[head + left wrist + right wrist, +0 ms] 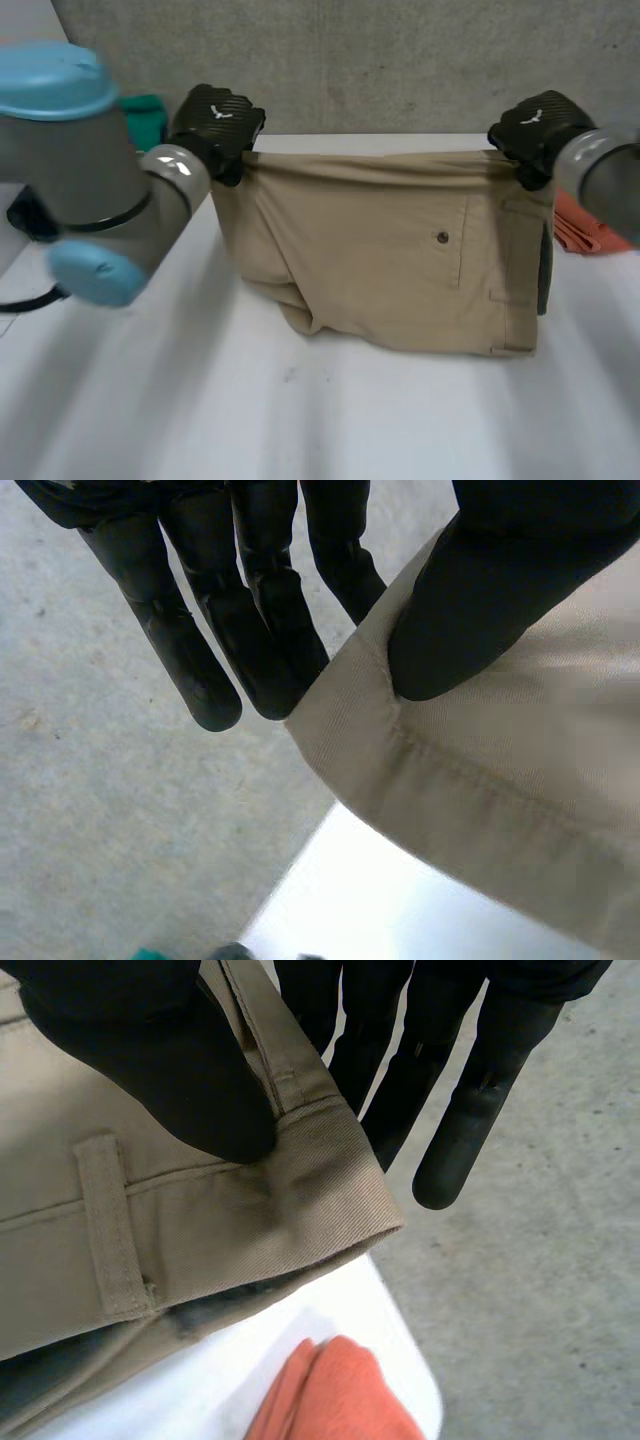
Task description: Fold the laundry.
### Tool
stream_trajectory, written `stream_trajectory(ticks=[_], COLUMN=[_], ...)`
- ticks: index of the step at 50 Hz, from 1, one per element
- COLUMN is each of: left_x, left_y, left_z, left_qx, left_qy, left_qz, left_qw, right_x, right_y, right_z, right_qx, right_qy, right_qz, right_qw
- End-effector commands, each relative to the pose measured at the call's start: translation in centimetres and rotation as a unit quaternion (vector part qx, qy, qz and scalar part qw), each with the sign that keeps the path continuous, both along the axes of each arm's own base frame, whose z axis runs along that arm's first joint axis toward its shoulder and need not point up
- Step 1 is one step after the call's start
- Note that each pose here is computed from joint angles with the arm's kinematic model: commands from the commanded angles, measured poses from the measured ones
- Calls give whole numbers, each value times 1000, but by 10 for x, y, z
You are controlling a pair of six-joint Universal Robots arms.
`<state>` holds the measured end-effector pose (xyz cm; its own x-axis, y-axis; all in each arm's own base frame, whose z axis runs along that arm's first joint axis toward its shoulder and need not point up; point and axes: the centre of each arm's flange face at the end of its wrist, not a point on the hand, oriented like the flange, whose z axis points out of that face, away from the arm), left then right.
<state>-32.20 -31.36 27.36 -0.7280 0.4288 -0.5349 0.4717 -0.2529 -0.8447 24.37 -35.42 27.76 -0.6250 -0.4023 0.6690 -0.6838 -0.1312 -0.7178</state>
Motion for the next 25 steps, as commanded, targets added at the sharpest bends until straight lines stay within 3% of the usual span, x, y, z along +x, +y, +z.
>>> stream_trajectory(ticks=[1,2,6,9,12,16,21,25], left_x=[-26,-26,-16,-12,-10,-1,6,7], left_y=[-55,-58,-56,-50,-47,-37,-19,-4], left_z=[64,91,142,156,143,115,55,-2], left_qx=[-236,-299,-410,-430,-398,-330,-237,-160], left_qy=[42,76,140,154,140,120,80,39], left_qz=[23,31,50,55,54,45,36,27], left_qw=[971,951,900,888,905,935,967,986], right_x=[25,27,33,37,45,47,48,51], right_y=[-42,-47,-40,-33,-27,-23,-23,-26], right_z=[45,67,115,128,128,107,52,-9], right_qx=[-241,-317,-444,-458,-433,-352,-226,-135], right_qy=[-80,-106,-157,-169,-171,-153,-116,-84], right_qz=[-6,-8,-3,3,14,20,30,32], right_qw=[967,943,882,873,885,923,967,987])
